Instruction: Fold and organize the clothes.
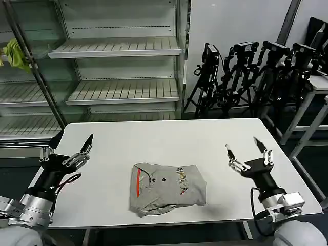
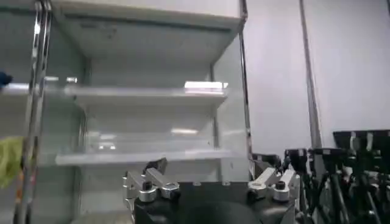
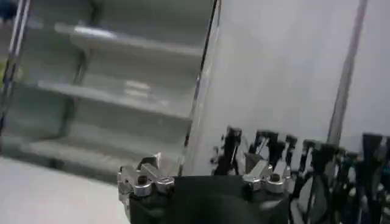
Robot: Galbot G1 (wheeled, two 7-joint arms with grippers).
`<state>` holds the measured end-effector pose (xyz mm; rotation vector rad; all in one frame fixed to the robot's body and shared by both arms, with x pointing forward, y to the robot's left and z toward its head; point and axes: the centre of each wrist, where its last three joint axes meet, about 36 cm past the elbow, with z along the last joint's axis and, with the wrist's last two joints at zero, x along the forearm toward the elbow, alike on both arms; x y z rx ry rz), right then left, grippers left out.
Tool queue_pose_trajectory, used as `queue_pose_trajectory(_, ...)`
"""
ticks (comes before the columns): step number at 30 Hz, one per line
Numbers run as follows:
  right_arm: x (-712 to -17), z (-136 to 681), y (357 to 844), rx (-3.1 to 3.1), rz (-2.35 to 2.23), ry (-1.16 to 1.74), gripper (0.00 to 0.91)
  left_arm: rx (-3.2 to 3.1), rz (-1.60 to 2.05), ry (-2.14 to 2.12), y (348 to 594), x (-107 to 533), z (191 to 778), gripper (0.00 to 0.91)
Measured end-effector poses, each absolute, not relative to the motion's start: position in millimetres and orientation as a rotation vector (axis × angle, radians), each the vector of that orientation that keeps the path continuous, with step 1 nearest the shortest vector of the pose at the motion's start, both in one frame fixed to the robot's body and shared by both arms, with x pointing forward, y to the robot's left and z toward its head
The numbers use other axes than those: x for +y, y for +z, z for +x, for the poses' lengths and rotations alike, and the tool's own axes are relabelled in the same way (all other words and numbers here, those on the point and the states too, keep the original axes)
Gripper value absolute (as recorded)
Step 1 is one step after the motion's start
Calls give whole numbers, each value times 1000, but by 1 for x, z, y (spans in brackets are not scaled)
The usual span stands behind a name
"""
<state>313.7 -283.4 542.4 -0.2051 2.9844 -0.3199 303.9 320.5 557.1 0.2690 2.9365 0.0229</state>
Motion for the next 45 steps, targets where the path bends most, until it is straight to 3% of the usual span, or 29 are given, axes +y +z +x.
queue_pose_trajectory(17, -309, 299, 588, 2793, -12, -431, 907, 2911, 151, 212, 587, 330, 312, 907)
queue_pose_trajectory(45, -317, 302, 581, 2769, 70, -430, 907, 2945, 162, 170, 588, 326, 310, 907)
